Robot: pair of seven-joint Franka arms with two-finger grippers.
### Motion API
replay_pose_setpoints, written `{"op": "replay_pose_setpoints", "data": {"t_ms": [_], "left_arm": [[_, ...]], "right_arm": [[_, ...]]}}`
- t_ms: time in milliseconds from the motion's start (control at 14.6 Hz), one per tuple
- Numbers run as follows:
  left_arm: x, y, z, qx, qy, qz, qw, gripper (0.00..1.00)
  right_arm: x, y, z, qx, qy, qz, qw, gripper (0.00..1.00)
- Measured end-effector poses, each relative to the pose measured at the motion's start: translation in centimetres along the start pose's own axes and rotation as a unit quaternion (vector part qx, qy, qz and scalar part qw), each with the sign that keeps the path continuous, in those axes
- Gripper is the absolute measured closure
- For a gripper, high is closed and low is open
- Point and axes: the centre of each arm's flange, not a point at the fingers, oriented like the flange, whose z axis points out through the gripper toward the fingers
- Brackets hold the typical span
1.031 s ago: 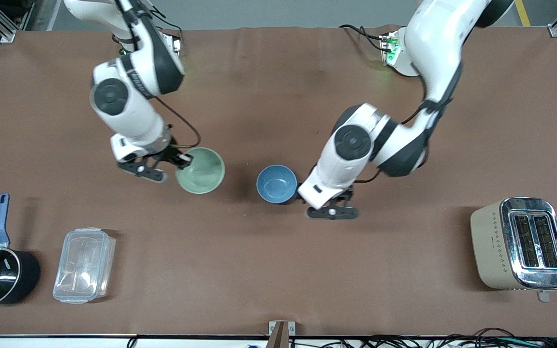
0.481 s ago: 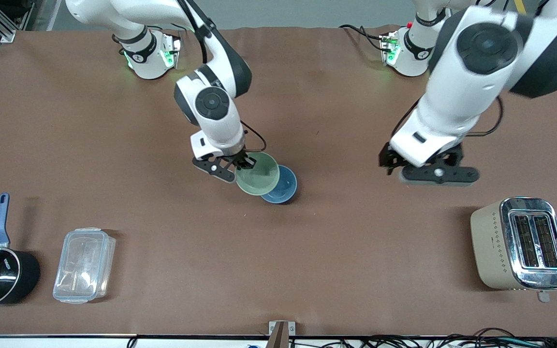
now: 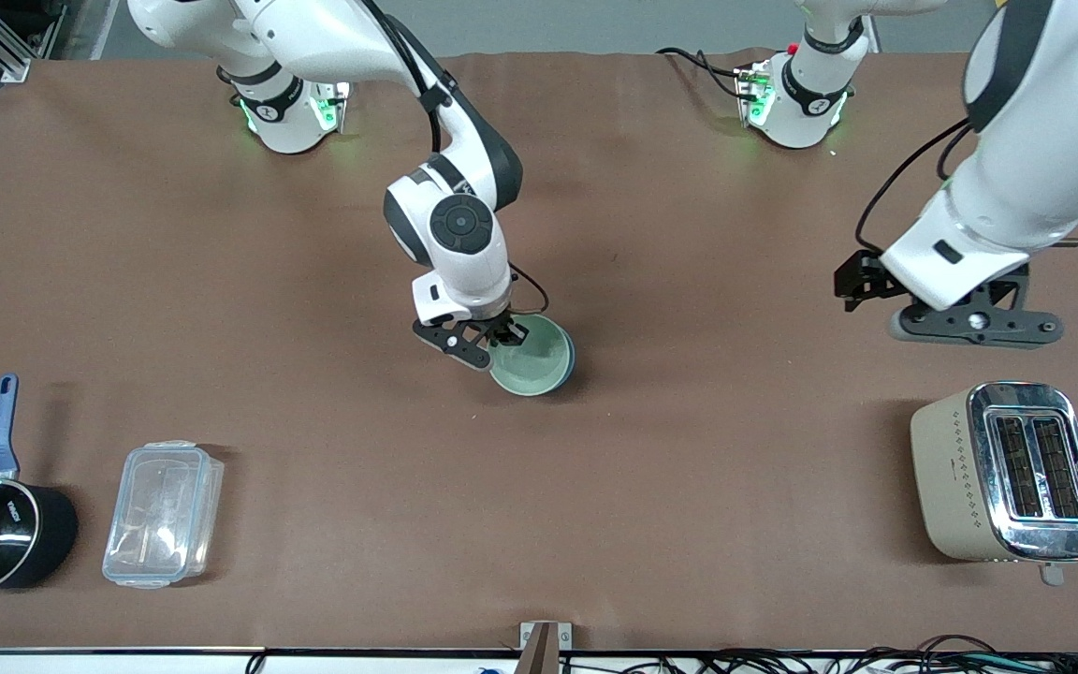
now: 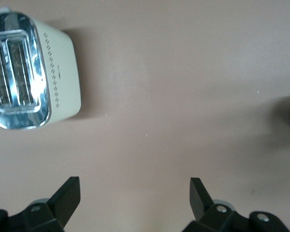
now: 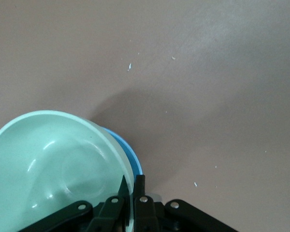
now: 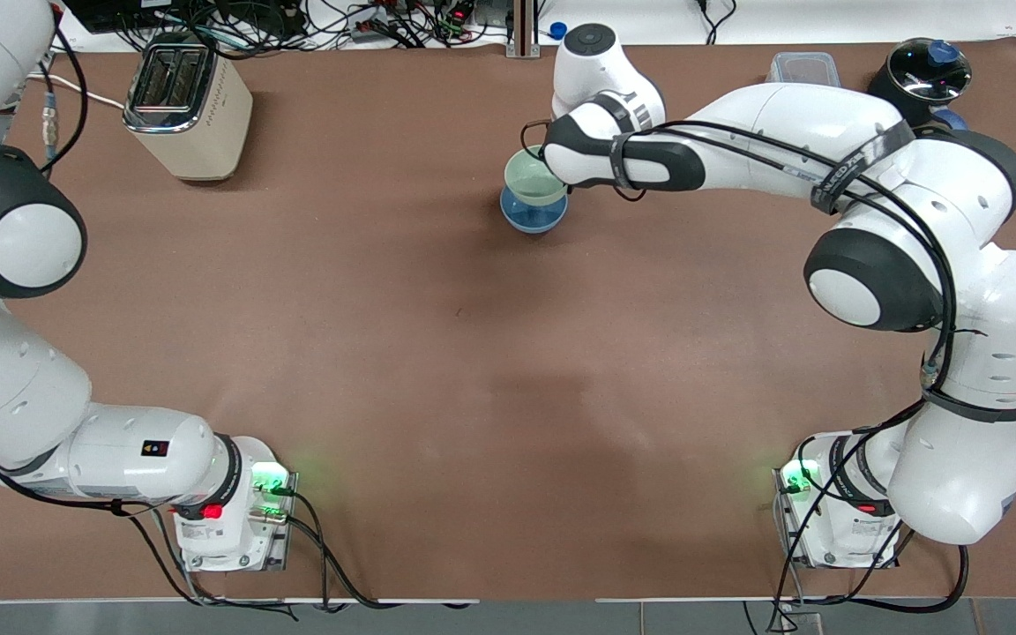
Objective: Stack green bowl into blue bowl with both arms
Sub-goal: 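Lower the green bowl into the blue bowl while the left gripper withdraws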
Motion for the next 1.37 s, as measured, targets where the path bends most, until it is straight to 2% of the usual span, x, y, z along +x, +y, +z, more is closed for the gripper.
{"op": "replay_pose_setpoints", "data": {"t_ms": [275,550,1099,1374], "left_arm": [[-3.3,-3.7,-4.3,-0.04,0.006,-0.023,0.999,0.0],[-6.0,-5.3,-3.9,-0.033,-0.007,-0.007,0.999,0.0],[-6.4,-7.4,-2.7,-0.032,-0.013,-0.023,0.999,0.0],[-7.7,-7.6,-2.3,-0.043,-0.003,-0.028,0.999,0.0]], "right_arm": [[-0.9,-0.4,0.7,0.0,0.001,-0.004,1.0,0.95],[-1.3,-0.4,1.3,-0.004,0.0,-0.006,1.0,0.95],[-2.1,-0.6,2.7,-0.011,-0.001,-0.011,1.0,0.95],[-2.4,-0.7,2.8,-0.011,-0.001,-0.014,1.0,0.95]]}}
